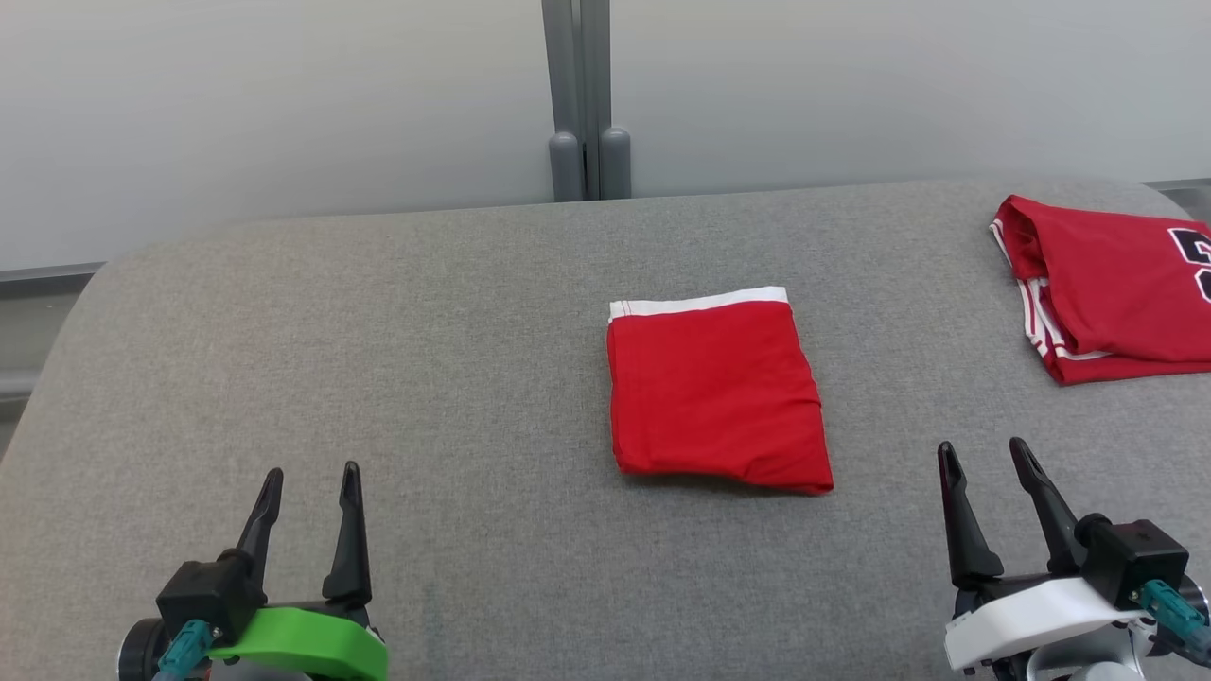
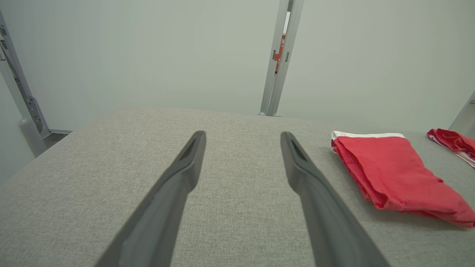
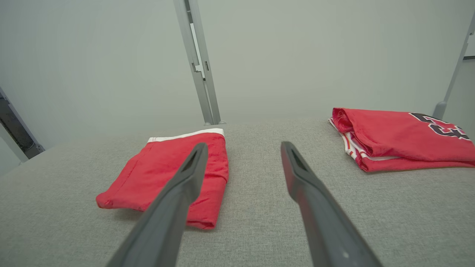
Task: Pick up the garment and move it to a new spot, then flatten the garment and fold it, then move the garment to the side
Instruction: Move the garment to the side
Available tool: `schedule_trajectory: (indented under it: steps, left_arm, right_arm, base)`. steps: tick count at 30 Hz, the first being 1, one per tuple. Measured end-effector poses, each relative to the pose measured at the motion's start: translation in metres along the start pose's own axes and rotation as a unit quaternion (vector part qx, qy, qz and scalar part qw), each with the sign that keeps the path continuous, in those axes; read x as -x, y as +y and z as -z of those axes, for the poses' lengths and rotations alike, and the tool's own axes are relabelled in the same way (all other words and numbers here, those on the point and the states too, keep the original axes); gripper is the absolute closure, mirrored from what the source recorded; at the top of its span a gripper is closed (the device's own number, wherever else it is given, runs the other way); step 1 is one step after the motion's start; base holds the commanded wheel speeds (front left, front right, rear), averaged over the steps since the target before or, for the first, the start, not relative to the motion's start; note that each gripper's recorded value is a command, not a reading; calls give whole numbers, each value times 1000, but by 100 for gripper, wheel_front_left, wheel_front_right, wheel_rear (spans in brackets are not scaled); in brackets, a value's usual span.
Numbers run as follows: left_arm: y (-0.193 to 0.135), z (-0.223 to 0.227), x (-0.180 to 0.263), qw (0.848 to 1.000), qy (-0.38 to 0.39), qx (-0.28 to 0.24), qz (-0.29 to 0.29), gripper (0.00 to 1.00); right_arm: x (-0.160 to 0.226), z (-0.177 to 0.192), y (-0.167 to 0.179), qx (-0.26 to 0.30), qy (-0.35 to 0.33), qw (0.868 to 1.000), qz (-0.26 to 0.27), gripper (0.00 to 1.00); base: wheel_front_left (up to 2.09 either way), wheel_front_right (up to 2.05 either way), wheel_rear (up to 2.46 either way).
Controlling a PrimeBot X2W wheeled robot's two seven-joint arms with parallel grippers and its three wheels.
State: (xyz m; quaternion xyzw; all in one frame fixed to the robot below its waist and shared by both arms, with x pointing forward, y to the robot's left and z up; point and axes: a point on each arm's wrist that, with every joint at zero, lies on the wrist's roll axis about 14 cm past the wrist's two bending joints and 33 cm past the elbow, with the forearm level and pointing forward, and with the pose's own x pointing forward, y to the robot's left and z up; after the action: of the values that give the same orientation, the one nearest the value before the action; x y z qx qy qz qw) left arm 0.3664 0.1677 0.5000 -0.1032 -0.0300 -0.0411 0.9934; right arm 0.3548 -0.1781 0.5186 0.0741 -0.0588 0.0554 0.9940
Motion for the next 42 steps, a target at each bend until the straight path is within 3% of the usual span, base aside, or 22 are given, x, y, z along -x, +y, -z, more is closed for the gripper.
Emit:
schedule_trajectory:
  steps: [42]
  left_arm:
    - [17, -1, 22, 999, 2, -32, -19, 0]
  right_arm:
    - [5, 9, 8, 9, 12, 1000, -4, 0]
  base:
    - [0, 0, 0]
